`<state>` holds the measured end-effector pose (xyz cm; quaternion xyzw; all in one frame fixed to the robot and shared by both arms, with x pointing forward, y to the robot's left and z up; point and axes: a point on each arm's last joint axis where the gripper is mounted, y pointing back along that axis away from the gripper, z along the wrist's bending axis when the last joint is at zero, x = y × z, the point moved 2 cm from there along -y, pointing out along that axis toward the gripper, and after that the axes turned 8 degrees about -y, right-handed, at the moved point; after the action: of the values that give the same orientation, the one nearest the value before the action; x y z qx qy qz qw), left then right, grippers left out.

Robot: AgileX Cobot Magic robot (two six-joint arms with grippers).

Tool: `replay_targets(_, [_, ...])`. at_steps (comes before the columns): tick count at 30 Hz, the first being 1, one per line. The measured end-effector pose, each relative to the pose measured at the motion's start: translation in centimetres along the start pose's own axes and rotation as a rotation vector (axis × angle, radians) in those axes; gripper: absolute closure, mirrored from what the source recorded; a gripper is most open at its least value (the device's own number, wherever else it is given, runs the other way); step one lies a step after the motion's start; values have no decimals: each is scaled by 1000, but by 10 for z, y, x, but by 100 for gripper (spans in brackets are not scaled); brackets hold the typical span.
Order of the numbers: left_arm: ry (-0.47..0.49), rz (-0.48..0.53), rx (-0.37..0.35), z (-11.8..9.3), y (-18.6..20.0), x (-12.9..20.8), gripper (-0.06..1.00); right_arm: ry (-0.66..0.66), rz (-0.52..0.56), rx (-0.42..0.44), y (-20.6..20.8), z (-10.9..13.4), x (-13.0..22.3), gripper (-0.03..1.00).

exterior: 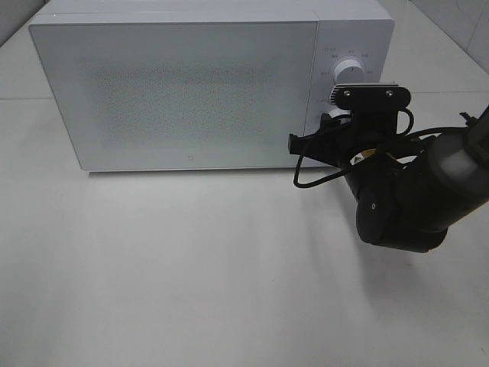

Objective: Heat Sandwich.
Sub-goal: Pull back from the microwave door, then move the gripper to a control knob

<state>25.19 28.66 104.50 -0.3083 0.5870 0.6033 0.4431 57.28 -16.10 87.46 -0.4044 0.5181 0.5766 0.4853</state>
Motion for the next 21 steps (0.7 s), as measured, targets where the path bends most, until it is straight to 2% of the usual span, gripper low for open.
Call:
replay_targets(12, [0, 0, 0, 0, 0, 0, -5, -34, 0, -1, 0, 0, 0, 53])
replay_targets(17, [0, 0, 0, 0, 0, 0, -5, -136, 0, -3, 0, 0, 0, 53])
replay_targets(21, [0, 0, 0, 0, 0, 0, -5, -335, 1, -2, 0, 0, 0, 53])
